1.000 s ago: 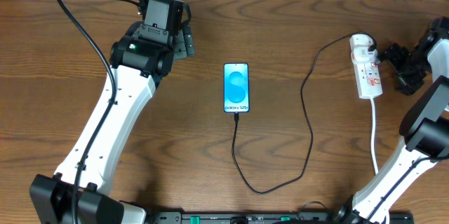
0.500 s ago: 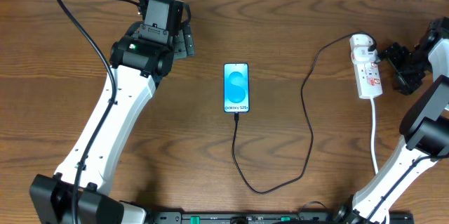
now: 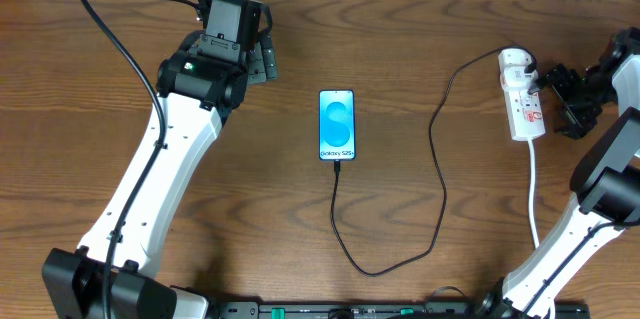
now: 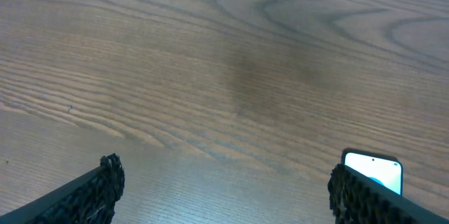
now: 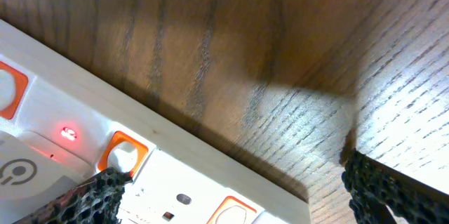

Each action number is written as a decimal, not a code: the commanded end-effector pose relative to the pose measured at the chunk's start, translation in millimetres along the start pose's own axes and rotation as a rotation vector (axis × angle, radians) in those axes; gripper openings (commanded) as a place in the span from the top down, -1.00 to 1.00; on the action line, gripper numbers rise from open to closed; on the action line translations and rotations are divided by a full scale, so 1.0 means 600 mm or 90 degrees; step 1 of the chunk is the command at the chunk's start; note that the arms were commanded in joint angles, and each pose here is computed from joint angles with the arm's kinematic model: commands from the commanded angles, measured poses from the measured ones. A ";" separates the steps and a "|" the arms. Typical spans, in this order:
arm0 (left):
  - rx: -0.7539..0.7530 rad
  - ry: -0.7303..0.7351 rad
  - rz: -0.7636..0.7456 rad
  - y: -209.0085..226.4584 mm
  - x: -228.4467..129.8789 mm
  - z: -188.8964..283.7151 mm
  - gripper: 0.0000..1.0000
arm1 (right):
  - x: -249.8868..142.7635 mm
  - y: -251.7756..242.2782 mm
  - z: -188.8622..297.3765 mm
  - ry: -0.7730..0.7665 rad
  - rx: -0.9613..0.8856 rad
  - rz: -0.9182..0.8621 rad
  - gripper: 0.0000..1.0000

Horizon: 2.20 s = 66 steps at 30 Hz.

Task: Plug charger to phone and switch on socket

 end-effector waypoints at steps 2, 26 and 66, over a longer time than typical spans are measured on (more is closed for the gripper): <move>0.012 -0.004 0.005 0.006 0.003 0.003 -0.89 | -0.027 -0.011 -0.042 0.060 -0.040 0.013 -0.99; 0.012 -0.004 0.005 0.006 0.003 0.003 -0.89 | -0.229 -0.122 0.226 -0.099 0.050 0.086 -0.99; 0.012 -0.004 0.005 0.006 0.003 0.003 -0.89 | -0.552 -0.300 0.366 -0.340 0.317 0.520 -0.99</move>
Point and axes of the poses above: each gripper's point midway between its finger pads, its own z axis back along the fingers, its own y axis along the line the jaws close on, x = y × z, the point moved 7 cm from there along z, back along the fingers, and after that the axes turned 13 degrees about -z, right-handed, at the moved point
